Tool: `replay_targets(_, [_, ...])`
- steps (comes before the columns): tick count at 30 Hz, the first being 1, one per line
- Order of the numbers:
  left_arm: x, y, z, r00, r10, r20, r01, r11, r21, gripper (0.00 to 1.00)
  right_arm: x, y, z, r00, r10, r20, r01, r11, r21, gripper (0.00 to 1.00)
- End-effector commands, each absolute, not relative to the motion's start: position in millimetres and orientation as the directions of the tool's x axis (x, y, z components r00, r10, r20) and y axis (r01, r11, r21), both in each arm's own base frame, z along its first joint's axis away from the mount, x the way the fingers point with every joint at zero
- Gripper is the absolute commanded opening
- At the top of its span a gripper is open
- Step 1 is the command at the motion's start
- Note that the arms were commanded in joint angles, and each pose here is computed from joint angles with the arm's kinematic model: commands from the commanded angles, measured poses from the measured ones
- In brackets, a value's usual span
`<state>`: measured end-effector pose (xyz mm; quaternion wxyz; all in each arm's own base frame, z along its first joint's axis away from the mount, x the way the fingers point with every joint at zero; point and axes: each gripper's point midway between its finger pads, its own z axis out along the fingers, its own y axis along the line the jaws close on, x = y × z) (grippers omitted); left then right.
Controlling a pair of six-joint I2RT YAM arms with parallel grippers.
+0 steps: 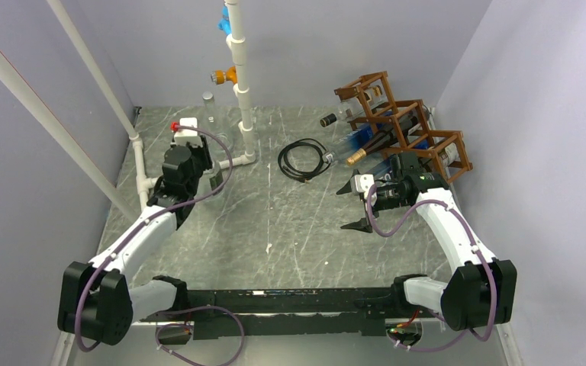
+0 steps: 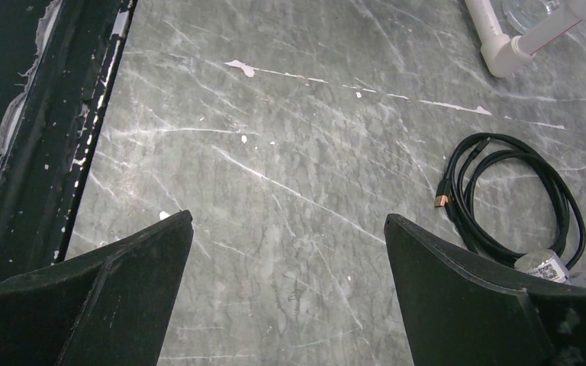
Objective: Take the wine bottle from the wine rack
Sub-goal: Place the wine bottle at the center of the board.
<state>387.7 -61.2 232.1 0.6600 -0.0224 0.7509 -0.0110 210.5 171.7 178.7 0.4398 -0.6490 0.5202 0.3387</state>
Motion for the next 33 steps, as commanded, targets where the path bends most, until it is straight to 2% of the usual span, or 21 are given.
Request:
replay_targets(1, [403, -41, 361, 0.269, -0.113, -0.957, -0.07, 0.988, -0.137, 0.0, 210, 173, 182, 0.267, -0.357, -0.895, -0.963, -0.086, -0.254, 1.0])
replay_targets(13, [439, -6, 364, 0.285, -0.063, -0.957, -0.154, 0.982, -0.111, 0.0, 210, 173, 180, 0.261, -0.36, -0.896, -0.965, -0.089, -0.246, 1.0])
replay_targets(33, [497, 21, 364, 0.307, -0.015, -0.951, -0.16, 0.985, -0.067, 0.0, 210, 173, 175, 0.245, -0.361, -0.9, -0.969, -0.1, -0.224, 1.0])
